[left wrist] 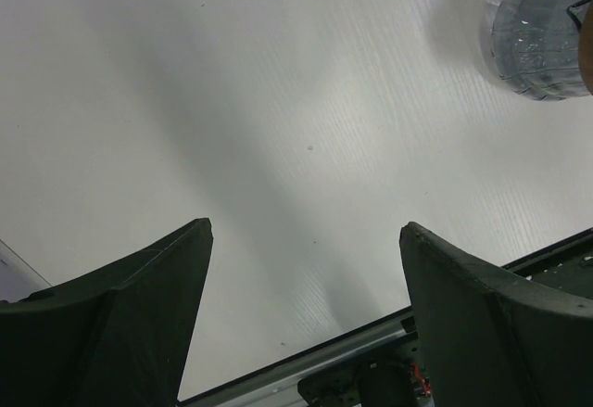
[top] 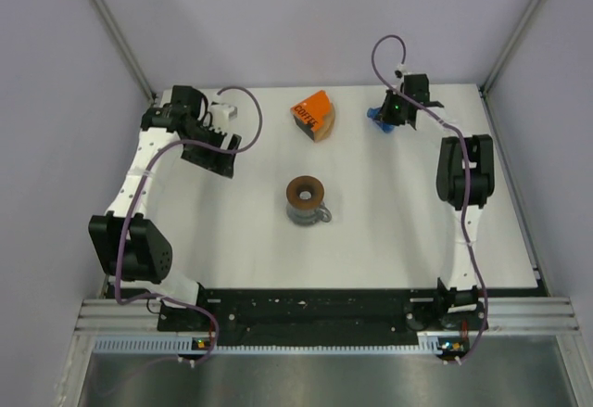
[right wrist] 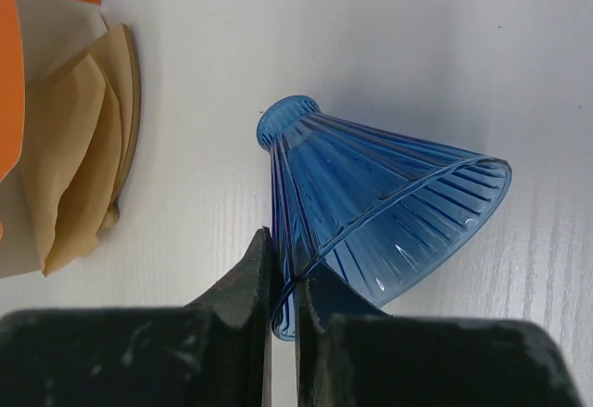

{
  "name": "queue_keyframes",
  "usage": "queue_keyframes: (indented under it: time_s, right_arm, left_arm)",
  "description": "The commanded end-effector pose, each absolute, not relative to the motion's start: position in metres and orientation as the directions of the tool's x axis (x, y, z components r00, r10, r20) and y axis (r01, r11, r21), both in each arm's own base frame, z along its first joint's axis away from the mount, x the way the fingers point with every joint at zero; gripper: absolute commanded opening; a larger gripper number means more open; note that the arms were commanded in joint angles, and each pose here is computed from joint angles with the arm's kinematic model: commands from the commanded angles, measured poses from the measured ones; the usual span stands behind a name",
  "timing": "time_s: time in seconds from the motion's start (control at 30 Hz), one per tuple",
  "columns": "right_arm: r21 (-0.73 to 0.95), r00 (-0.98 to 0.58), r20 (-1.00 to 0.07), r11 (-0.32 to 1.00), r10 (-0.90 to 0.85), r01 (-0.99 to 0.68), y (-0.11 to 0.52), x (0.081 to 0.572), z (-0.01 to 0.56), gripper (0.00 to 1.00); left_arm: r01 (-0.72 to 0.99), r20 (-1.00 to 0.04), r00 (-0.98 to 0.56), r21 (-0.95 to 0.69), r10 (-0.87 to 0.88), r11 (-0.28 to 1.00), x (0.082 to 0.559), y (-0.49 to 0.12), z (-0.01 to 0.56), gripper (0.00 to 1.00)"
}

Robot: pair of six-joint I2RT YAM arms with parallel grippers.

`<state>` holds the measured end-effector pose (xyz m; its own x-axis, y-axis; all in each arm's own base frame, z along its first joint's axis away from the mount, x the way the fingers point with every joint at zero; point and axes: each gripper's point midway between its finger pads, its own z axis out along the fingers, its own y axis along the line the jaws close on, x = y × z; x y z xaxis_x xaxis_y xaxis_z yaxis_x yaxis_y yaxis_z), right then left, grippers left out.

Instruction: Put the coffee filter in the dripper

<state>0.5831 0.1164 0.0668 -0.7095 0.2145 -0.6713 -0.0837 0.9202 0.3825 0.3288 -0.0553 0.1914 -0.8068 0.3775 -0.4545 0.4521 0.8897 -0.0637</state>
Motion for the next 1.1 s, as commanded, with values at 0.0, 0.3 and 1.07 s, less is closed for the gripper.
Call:
queue_keyframes:
  time_s: [0.0,0.3,1.07]
  right_arm:
    - [0.362,-0.697,-0.701,0.917,0.148,-0.17,0.12,0.576,0.086,0.0]
    - [-0.204,-0.379,-0.856,0.902,-0.353,-0.38,0.138,0.514,0.197,0.0]
    - [-0.951,0.551,-0.058,-0.121,-0.832,-0.284,0.304,0.293,0.306,0.0]
  left_arm:
    - [0.456,-0.538,-0.772,-0.094,0.34,0.885,0.328,-0.068,0.223,0.88]
    - [0.432,-0.613,-0.752,-0.178,0.244,0.884,0.345,-0.095,0.258,0.87]
    - [0.719,-0.849,-0.365,0.003,0.382,0.695,0.297,-0.201,0.389,0.9]
